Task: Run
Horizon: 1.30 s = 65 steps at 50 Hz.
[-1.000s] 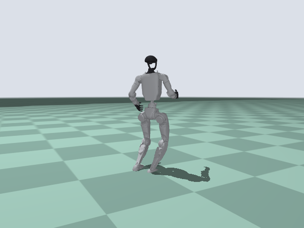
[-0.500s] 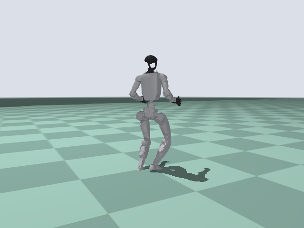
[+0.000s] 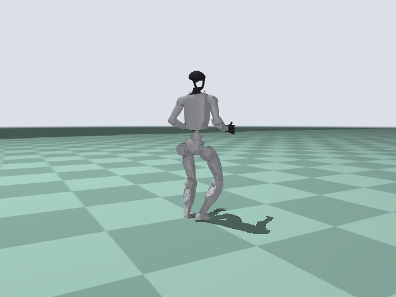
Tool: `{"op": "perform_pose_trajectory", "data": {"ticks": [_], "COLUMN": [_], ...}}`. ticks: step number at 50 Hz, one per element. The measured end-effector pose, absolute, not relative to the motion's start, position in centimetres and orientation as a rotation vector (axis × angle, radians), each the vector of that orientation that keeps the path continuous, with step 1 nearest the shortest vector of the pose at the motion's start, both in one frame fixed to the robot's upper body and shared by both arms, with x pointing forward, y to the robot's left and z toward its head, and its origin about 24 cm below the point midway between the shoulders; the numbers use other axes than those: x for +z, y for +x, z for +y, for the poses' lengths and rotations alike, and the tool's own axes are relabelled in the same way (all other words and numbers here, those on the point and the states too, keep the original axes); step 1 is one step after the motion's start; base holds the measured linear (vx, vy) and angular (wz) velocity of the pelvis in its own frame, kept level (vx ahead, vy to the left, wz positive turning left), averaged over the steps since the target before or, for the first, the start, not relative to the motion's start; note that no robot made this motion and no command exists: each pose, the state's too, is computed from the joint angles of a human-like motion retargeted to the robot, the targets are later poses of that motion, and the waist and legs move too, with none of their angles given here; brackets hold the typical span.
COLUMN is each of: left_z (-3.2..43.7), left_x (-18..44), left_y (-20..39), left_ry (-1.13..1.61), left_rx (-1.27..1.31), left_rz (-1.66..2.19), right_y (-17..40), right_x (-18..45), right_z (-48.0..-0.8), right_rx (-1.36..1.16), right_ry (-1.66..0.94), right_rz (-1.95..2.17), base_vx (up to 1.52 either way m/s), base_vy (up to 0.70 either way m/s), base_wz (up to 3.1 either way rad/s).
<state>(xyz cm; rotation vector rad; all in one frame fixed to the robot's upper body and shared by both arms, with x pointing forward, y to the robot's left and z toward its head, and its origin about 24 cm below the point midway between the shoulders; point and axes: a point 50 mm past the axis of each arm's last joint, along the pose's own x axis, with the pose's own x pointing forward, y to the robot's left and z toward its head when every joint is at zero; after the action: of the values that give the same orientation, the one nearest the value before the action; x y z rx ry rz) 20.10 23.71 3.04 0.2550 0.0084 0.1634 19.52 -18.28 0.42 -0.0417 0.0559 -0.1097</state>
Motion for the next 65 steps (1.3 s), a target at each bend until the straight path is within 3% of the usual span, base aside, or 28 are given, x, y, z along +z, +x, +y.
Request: {"op": "perform_pose_trajectory", "data": {"ticks": [12, 20, 28, 45, 65], "left_z": [24.3, 26.3, 27.9, 25.8, 24.4], "left_x": [1.6, -2.3, -7.7, -15.8, -16.3], "left_y": [19.9, 16.7, 13.4, 5.1, 5.3], "left_ry": [0.444, 0.575, 0.652, 0.512, 0.407], "left_rx": [0.08, -0.023, -0.102, -0.212, -0.269], "left_rz": [0.081, 0.334, 0.668, 1.311, 1.36], "right_y": [18.0, 17.5, 16.1, 10.0, 7.6], "right_x": [-1.5, -2.5, -7.7, -15.9, -16.9], "right_z": [-19.0, -19.5, -20.7, -19.7, -20.5], "right_rx": [-0.047, 0.057, 0.106, 0.283, 0.276], "right_ry": [-0.097, -0.198, -0.329, -0.421, -0.324], "right_rz": [0.158, 0.225, 0.51, 1.129, 1.311], "base_vx": [-0.03, -0.03, -0.02, -0.02, 0.02], "base_vy": [0.03, -0.04, -0.1, -0.13, -0.04], "base_wz": [0.07, 0.08, 0.09, -0.08, -0.11]}}
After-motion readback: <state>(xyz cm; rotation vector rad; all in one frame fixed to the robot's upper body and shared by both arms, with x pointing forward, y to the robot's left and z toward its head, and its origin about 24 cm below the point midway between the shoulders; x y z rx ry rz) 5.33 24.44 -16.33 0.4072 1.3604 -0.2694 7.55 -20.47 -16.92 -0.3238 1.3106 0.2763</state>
